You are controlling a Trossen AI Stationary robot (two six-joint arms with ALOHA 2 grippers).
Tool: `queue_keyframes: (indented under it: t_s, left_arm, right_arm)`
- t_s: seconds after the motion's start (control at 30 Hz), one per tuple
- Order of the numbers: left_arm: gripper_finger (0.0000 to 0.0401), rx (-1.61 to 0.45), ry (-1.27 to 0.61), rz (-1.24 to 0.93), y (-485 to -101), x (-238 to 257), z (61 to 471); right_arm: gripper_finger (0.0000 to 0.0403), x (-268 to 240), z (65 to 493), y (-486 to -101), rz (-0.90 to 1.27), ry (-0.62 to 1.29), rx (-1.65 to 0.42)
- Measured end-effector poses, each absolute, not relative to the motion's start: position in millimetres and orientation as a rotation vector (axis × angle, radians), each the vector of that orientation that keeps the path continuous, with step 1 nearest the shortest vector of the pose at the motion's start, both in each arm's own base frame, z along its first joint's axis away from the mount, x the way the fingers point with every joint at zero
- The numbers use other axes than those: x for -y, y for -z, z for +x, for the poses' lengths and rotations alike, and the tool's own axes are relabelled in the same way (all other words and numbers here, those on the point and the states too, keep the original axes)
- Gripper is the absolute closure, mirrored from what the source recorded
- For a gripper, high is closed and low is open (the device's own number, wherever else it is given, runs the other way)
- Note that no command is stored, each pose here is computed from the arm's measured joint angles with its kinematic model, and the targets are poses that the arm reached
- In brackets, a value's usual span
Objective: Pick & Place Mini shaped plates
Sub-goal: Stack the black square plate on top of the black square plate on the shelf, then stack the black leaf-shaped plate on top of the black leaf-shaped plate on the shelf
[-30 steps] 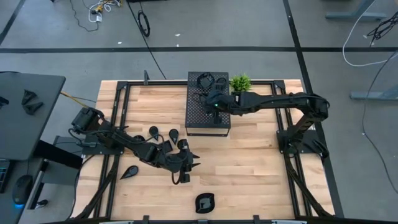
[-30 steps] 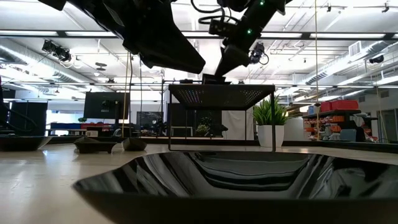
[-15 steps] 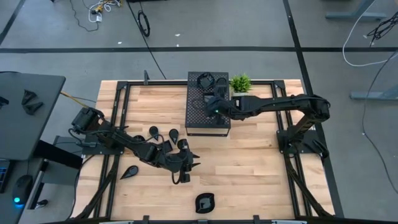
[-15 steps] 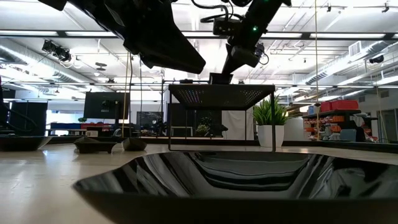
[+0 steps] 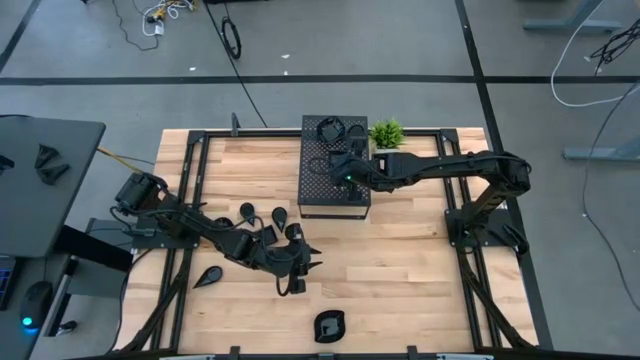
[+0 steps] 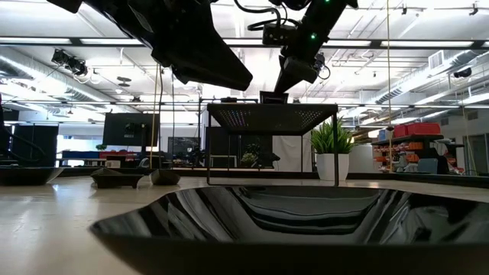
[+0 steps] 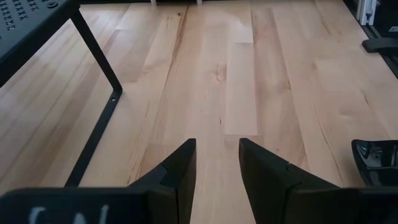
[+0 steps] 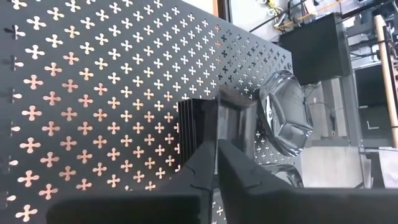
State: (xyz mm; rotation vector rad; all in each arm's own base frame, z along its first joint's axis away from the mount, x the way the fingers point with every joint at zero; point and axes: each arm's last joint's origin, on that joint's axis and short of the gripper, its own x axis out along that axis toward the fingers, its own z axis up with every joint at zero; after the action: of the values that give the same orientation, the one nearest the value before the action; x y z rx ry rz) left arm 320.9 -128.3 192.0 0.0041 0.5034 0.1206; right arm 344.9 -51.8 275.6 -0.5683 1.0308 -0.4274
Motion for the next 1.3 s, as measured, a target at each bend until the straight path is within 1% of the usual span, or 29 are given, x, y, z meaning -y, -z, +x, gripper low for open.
queue_keyframes:
  t_s: [0.17, 0.37, 0.47, 0.6, 0.73, 0.8, 0.87, 1.03, 1.2, 1.3]
  left_arm:
    - [0.0275, -0.503, -0.121, 0.004, -192.0, 128.3, 320.9]
    - [0.0275, -0.503, -0.121, 0.004, -192.0, 128.3, 320.9]
    - [0.0275, -0.503, -0.121, 0.004, -192.0, 128.3, 320.9]
    - [0.0275, -0.504, -0.121, 0.004, -192.0, 128.3, 320.8]
    - [0.0275, -0.505, -0.117, 0.005, -191.8, 129.7, 320.2]
    - [0.0275, -0.508, -0.115, 0.007, -191.6, 130.2, 319.8]
    - [0.0275, -0.51, -0.111, 0.01, -191.4, 131.8, 319.0]
    - [0.0275, -0.505, -0.131, 0.021, -191.3, 133.8, 317.6]
    - [0.0275, -0.478, -0.166, 0.025, -193.2, 134.0, 318.1]
    - [0.0275, -0.437, -0.174, 0.037, -196.8, 136.2, 319.1]
  right_arm:
    - [0.0362, 51.9, 344.9, -275.6, -0.573, 0.425, -1.032]
    - [0.0311, 50.6, 344.0, -276.7, -0.594, 0.411, -1.037]
    - [0.0293, 45.0, 336.2, -288.6, -0.606, 0.38, -1.012]
    - [0.029, 38.0, 318.7, -311.6, -0.54, 0.281, -0.936]
    - [0.0304, 34.2, 291.9, -338.4, -0.415, 0.277, -0.837]
    - [0.0315, 29.3, 276.7, -340.8, -0.353, 0.261, -0.793]
    - [0.0327, 20.9, 261.5, -334.1, -0.301, 0.23, -0.75]
    - [0.0361, -12.3, 225.3, -292.5, -0.154, 0.163, -0.665]
    - [0.0393, -65.9, 205.6, -238.8, -0.053, -0.042, -0.564]
    - [0.0399, -94.2, 197.9, -212.2, 0.0, -0.161, -0.47]
